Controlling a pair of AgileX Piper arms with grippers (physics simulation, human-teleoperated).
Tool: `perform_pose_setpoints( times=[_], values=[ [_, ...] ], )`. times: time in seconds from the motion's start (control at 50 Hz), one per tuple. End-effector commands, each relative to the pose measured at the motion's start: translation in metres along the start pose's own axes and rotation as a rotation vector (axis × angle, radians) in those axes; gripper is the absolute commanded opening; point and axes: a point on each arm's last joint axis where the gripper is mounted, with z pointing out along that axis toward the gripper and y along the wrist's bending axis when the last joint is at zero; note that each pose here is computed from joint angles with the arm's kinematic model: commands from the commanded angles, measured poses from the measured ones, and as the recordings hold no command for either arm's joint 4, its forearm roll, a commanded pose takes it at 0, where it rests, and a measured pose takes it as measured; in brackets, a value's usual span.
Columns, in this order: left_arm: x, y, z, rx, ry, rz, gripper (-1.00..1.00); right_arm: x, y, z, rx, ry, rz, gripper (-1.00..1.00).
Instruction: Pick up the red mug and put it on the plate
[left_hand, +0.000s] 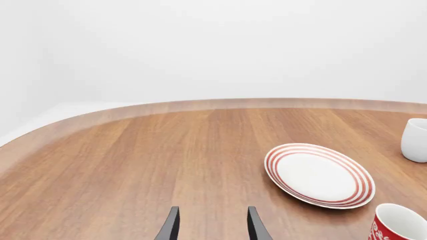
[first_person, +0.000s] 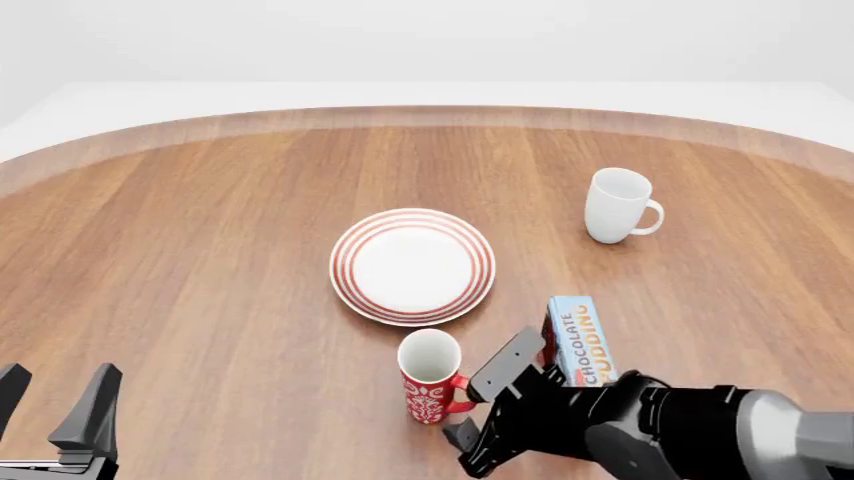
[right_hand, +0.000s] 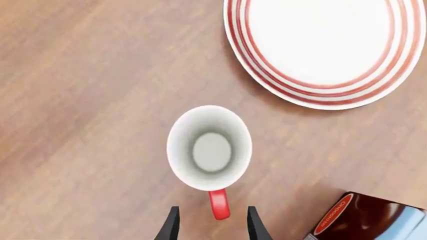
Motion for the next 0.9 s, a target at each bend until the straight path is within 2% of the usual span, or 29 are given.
perform_pose_setpoints(
  times=[0.02,0.72,0.74,0.8,0.9],
  values=[
    [0.0000,0.0000,0.0000,0.000,0.000,0.000,1.00,0.0008,-0.0001,0.0015,0.000,0.000,0.003,1.00],
    [0.0000,0.0000,0.0000,0.000,0.000,0.000,1.00,0.0008,0.0008,0.0088,-0.002,0.008,0.005,1.00],
    [0.0000,0.0000,0.0000,0.000,0.000,0.000,1.00,0.0006,0.0005,0.0087,-0.001,0.007,0.004,-1.00],
    [0.0000,0.0000,0.0000,0.000,0.000,0.000,1.00,0.0017,0.0000,0.0092,0.000,0.013,-0.015,-1.00],
    [0.0000,0.0000,0.0000,0.000,0.000,0.000,1.00,0.0009,-0.0001,0.0091,0.000,0.011,-0.014,-1.00]
  ],
)
